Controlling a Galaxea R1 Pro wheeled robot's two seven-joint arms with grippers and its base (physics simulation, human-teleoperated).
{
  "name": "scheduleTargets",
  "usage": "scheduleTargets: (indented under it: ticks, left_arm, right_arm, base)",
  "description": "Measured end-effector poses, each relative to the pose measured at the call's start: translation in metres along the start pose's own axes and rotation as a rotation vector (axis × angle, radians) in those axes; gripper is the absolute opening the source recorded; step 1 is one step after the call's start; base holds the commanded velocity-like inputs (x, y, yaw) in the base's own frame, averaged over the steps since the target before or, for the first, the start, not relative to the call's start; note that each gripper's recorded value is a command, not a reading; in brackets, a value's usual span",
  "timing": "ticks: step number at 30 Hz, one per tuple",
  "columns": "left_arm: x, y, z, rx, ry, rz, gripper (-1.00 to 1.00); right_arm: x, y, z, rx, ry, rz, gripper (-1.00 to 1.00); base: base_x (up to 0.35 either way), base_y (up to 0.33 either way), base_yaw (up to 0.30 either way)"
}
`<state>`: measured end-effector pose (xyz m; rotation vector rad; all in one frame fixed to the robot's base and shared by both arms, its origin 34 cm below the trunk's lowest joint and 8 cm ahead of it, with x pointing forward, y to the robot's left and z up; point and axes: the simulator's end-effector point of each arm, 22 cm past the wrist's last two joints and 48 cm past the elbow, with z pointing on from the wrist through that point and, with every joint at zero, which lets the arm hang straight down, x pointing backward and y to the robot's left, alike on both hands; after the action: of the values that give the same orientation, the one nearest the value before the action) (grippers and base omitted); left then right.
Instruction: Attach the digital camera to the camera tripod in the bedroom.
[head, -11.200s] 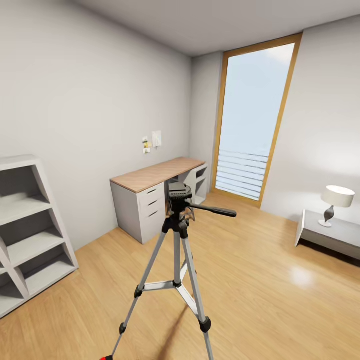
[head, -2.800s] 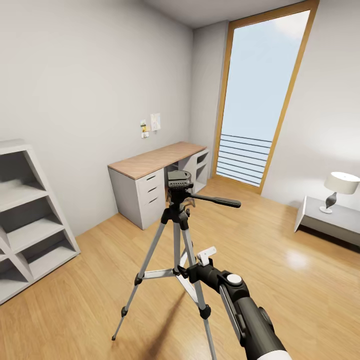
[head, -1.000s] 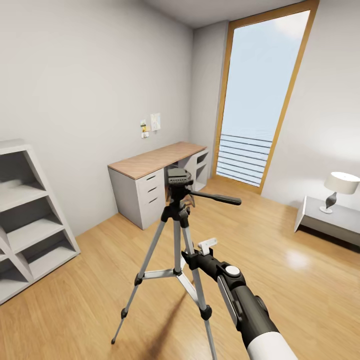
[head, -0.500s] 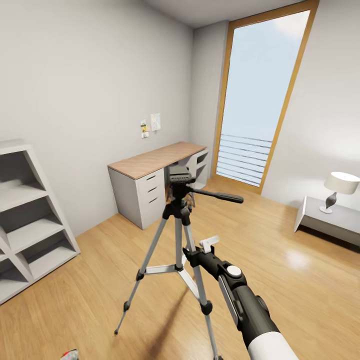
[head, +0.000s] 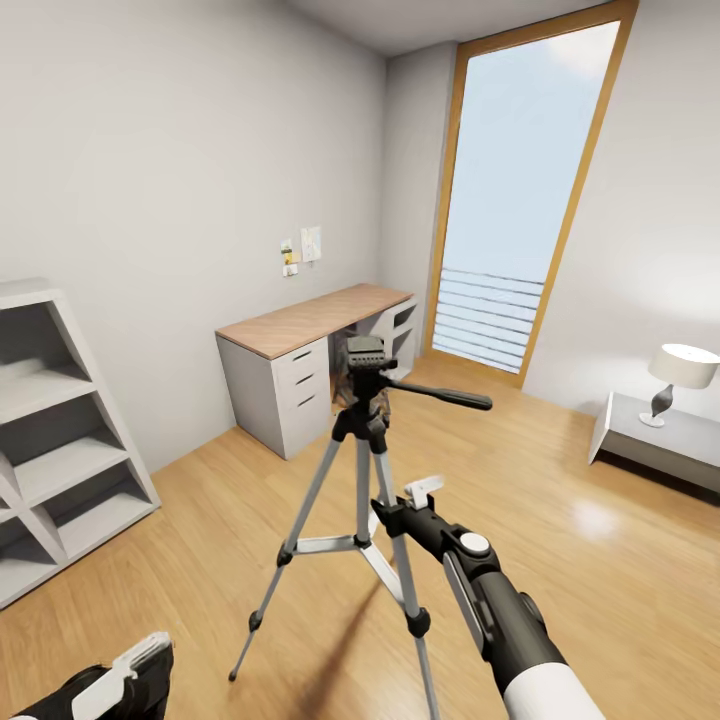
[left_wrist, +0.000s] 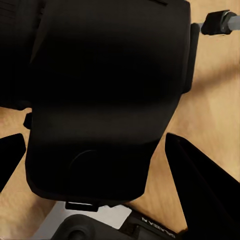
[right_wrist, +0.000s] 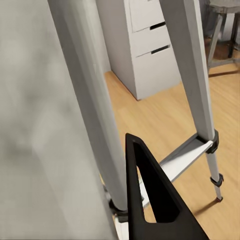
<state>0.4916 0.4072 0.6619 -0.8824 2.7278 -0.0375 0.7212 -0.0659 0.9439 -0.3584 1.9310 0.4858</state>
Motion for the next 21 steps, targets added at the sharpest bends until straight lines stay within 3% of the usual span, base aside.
scheduleTargets:
  ticks: [5,11,21]
  left_arm:
    - [0.01,0.005,0.001,0.016,0.002,0.03,-1.0]
    - [0.002,0.008,-0.003,0.041,0.006,0.03,-1.0]
    - [-0.02,0.027,-0.014,0.01,0.011,-0.015,-1.0]
  right_arm:
    - [-0.003,-0.01,-0.004,0.007,-0.01,0.02,-1.0]
    - [-0.004,-0.012,-0.005,0.009,-0.011,0.027,-1.0]
    - [-0.004,-0.012,-0.005,0.009,-0.011,0.028,-1.0]
  base:
    - [0.0,0.0,0.0]
    - [0.0,0.0,0.0]
    - [0.0,0.0,0.0]
